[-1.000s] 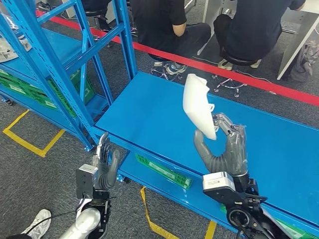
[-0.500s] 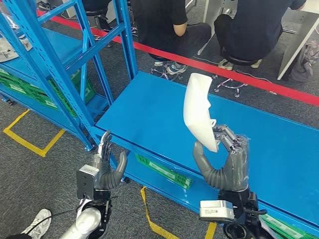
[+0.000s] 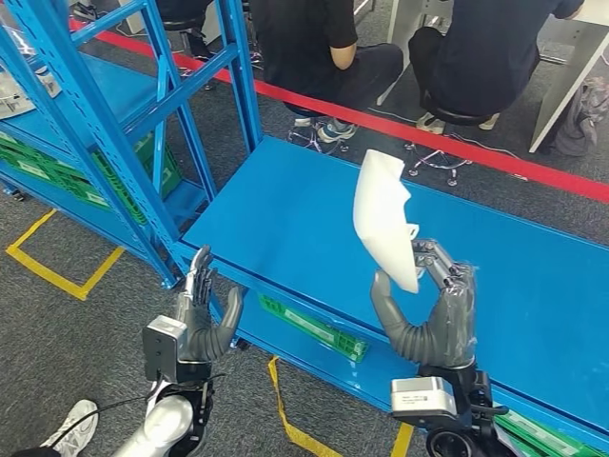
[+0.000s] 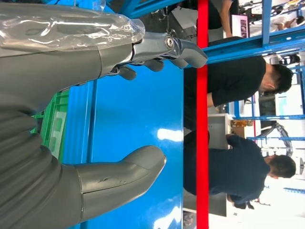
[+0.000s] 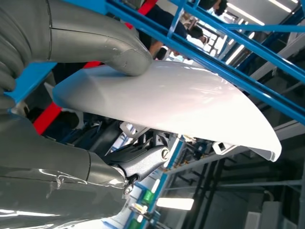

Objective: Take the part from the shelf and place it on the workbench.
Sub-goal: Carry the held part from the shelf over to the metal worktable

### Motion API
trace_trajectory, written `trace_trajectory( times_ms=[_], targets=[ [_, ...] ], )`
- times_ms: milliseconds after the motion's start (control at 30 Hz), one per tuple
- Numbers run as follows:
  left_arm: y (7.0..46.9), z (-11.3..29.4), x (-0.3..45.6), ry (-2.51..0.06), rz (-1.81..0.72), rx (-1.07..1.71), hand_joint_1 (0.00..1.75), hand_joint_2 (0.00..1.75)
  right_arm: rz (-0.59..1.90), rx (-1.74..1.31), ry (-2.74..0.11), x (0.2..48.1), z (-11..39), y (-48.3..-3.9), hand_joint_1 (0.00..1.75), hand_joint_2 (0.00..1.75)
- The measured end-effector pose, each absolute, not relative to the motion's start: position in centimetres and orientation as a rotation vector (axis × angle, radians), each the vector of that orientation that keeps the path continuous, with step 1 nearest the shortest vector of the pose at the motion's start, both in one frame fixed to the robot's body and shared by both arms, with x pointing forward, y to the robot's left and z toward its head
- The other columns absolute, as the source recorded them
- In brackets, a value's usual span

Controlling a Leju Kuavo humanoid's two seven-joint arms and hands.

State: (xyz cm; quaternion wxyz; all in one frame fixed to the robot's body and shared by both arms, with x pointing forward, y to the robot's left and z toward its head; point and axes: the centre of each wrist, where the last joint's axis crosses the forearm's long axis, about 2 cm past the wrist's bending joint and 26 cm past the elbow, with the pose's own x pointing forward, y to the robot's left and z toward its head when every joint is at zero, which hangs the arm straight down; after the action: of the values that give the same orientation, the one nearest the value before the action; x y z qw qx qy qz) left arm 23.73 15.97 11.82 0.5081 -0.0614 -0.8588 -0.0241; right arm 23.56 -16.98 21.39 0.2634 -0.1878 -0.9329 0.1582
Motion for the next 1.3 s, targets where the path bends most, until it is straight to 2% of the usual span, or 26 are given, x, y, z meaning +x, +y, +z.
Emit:
trace_trajectory(
  times_ms=[400,667,833,1300],
  targets=[
    [15.4,13.1,24.1,-2.053,-0.023,-0.141,0.0,1.75,0.359,-0.487,-2.494,23.6,21.5,-17.2,1.75,1.75],
    [13.6,17.6,25.9,-2.117,0.006,-0.148,0.0,1.75,0.359,-0.537,-2.444,23.6,21.7,-17.3,1.75,1.75],
    [12.0,21.1,26.7,-2.132,0.013,-0.258,0.0,1.75,0.364,-0.574,-2.438,23.5,22.0,-17.3,1.75,1.75],
    [8.5,26.5,26.5,-2.156,-0.013,-0.559,0.0,1.75,0.342,-0.604,-2.413,23.3,22.0,-17.9,1.75,1.75]
  ],
)
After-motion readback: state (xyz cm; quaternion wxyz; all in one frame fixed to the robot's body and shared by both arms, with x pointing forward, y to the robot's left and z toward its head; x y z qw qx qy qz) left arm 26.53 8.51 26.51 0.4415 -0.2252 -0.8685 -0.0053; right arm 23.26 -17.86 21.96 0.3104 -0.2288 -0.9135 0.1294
